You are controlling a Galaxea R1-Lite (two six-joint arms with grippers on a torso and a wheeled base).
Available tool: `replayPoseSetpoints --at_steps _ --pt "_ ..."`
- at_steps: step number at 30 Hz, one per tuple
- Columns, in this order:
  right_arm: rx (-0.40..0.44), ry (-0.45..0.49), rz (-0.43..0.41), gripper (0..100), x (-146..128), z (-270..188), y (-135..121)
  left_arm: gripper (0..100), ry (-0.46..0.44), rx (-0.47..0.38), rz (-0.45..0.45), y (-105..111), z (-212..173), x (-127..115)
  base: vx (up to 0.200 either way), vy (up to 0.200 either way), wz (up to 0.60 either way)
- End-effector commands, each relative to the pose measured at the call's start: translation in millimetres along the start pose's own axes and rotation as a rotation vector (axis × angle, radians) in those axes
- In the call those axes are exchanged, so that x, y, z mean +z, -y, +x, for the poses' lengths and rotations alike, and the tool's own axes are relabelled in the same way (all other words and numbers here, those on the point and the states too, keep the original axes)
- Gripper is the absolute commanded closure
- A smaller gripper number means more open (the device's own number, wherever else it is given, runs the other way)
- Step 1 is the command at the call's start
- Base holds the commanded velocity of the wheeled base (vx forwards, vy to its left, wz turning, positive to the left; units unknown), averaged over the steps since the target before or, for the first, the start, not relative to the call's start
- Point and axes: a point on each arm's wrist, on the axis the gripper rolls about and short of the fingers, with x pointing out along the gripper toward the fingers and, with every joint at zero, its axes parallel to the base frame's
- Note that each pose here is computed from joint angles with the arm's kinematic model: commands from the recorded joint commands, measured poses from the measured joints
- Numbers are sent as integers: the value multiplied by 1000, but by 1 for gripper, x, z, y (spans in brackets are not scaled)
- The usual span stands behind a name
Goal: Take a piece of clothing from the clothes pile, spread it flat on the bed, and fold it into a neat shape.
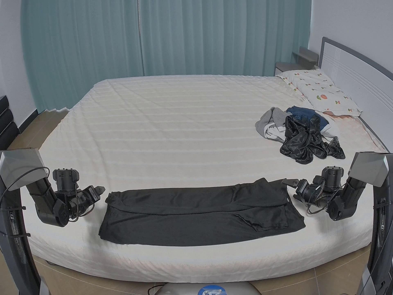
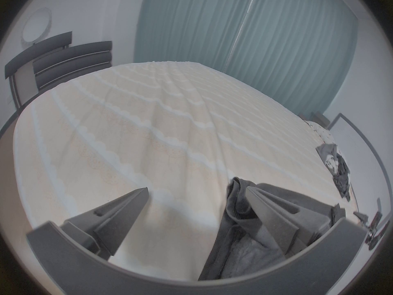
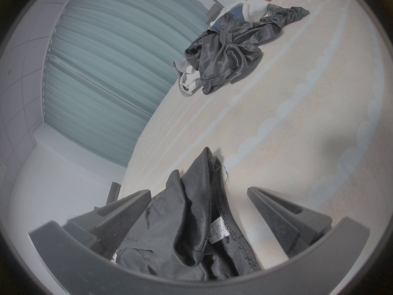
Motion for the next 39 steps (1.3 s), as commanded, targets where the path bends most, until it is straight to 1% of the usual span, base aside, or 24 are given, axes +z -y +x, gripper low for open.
replayPoseSetpoints --at_steps 1,3,5,12,13,18,20,21,22,24,26,29,39 --pt "-1 -1 0 0 0 0 1 0 -23 -65 -11 16 -1 -4 0 0 0" --pt "-3 -3 2 0 -1 0 1 0 -68 -101 -36 27 3 -17 0 0 0" --pt "-2 -2 1 0 -1 0 1 0 -91 -114 -47 34 4 -26 0 0 0" --pt "-2 -4 0 0 -1 1 1 0 -125 -100 -31 32 6 -38 0 0 0" --pt "-2 -4 0 0 -1 1 1 100 -130 -96 -29 31 5 -39 0 0 0" --pt "-3 -5 0 0 -2 0 1 100 -132 -85 -26 30 6 -40 0 0 0" --pt "-3 -5 0 0 -2 0 1 100 -126 -69 -16 29 5 -40 0 0 0" --pt "0 -2 -2 0 -1 0 0 100 -103 -39 -2 28 5 -40 0 0 0" --pt "0 -2 -2 0 -1 0 0 100 -103 -39 -2 28 5 -40 0 0 0" --pt "3 3 -4 0 1 -1 -2 100 -87 -13 5 28 3 -39 0 0 0" --pt "2 2 -3 0 1 -1 -1 100 -106 2 23 24 -1 -44 0 0 0" --pt "2 2 -3 0 1 -1 -1 100 -138 19 77 19 -8 -52 0 0 0" --pt "0 0 -2 0 0 -1 -1 100 -141 14 78 18 -7 -54 0 0 0"
